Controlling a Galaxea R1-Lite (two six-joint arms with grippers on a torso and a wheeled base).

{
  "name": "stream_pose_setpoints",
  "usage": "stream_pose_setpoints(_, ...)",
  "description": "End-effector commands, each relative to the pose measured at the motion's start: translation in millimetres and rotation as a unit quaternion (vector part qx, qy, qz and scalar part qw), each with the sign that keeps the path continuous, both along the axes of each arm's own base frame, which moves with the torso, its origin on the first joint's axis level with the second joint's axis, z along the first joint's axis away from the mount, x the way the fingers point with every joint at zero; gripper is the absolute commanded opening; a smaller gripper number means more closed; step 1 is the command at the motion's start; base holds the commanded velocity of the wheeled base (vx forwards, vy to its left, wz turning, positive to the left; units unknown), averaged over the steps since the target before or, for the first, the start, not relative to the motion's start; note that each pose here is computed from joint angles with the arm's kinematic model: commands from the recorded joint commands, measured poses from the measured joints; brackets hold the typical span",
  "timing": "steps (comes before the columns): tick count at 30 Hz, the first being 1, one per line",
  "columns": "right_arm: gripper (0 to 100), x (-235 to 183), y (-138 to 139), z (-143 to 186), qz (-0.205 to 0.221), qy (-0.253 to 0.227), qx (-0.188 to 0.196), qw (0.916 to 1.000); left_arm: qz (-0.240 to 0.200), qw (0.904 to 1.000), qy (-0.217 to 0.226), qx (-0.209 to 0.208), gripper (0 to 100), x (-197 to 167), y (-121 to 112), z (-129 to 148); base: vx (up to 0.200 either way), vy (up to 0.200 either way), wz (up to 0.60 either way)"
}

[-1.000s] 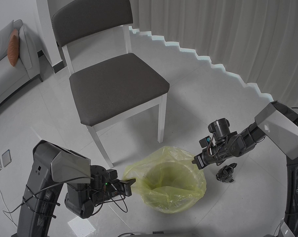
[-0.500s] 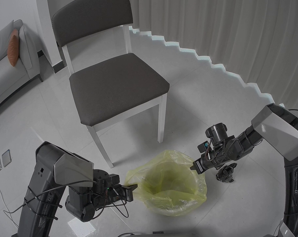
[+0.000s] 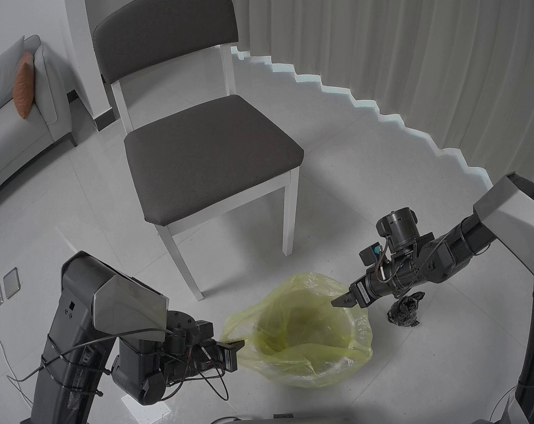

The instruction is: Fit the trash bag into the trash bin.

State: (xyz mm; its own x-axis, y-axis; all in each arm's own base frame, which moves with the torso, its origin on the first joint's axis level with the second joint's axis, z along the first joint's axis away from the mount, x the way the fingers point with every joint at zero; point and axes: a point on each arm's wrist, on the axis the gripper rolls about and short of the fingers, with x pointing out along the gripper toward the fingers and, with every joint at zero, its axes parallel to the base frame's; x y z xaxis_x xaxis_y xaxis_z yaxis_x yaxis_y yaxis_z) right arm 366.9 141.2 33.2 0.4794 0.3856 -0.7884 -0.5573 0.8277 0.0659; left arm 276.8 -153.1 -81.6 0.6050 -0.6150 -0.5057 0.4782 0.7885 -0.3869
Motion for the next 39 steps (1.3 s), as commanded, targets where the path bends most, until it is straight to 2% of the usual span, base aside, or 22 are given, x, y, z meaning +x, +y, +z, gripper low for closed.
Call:
stream_pose_setpoints(1, 100, -29, 16, 18, 0.035, -0.007, 0.002, 0.9994, -0.005, 1.0, -0.006, 0.0, 0, -12, -2, 13, 0.0, 0.0, 0.0)
stream_pose_setpoints(7, 100, -48, 38, 11, 0.073, 0.009, -0.006, 0.9973, -0.004, 1.0, 0.0, 0.008, 0, -20, -1, 17, 0.0, 0.0, 0.0)
stream_pose_setpoints(10, 100, -54, 46, 1, 0.09, 0.023, -0.015, 0.9956, 0.004, 0.9999, 0.006, 0.015, 0, -13, -1, 2, 0.0, 0.0, 0.0)
stream_pose_setpoints(15, 100, -59, 50, -10, 0.1, 0.039, -0.023, 0.994, 0.012, 0.9998, -0.01, 0.015, 0, -3, -4, 0, 0.0, 0.0, 0.0)
stream_pose_setpoints(16, 100, -60, 52, -13, 0.103, 0.041, -0.025, 0.9935, 0.01, 0.9997, -0.009, 0.019, 100, -2, -5, -1, 0.0, 0.0, 0.0)
stream_pose_setpoints(25, 100, -58, 54, -22, 0.107, 0.048, -0.03, 0.9927, 0.023, 0.9993, -0.011, 0.027, 100, -7, 3, 4, 0.0, 0.0, 0.0)
stream_pose_setpoints(30, 100, -43, 42, -29, 0.082, 0.048, -0.029, 0.9951, 0.037, 0.9985, 0.002, 0.041, 100, -12, 16, 3, 0.0, 0.0, 0.0)
stream_pose_setpoints(39, 100, -26, 20, -27, 0.047, 0.041, -0.025, 0.9977, 0.067, 0.9952, -0.02, 0.069, 100, -4, 40, 9, 0.0, 0.0, 0.0)
